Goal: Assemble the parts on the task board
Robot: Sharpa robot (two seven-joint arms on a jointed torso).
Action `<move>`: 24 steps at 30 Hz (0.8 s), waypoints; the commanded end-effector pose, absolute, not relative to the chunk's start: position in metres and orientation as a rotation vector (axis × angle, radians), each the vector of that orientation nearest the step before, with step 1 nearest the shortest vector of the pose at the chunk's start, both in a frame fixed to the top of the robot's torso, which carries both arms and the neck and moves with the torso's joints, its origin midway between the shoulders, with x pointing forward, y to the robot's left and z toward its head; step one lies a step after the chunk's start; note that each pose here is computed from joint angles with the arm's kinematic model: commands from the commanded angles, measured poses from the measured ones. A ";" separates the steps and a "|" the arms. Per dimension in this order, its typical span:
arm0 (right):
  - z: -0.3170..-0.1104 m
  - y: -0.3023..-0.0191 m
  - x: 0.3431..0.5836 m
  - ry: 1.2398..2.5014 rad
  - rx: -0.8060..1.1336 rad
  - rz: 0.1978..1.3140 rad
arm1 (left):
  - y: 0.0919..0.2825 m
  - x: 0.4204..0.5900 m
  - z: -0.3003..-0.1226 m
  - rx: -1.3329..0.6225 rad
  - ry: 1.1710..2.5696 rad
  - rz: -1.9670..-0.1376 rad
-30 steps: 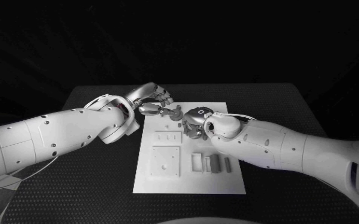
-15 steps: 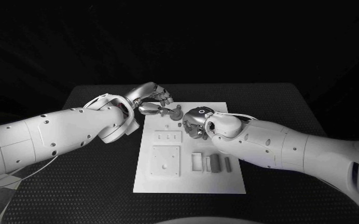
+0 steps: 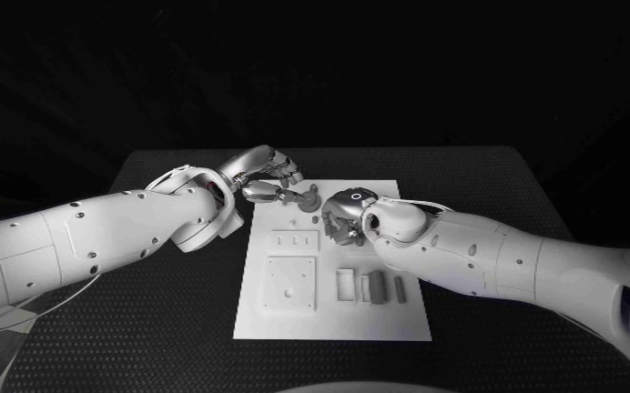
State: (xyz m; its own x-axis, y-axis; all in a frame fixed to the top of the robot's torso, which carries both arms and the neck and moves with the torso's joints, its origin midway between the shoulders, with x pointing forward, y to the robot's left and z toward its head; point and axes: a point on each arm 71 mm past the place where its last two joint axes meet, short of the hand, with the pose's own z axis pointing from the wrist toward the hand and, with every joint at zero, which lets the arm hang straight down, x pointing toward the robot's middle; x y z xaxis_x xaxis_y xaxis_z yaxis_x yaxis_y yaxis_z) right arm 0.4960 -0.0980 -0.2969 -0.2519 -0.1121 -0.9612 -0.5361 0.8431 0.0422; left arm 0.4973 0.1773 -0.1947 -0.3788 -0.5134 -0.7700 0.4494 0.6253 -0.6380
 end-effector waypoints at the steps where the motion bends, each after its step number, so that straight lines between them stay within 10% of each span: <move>1: -0.301 -0.101 0.495 1.822 -0.498 0.427 | 0.176 0.497 -0.194 -0.053 1.683 -1.028; 24: -0.301 -0.100 0.495 1.829 -0.483 0.424 | 0.175 0.498 -0.195 -0.057 1.683 -1.025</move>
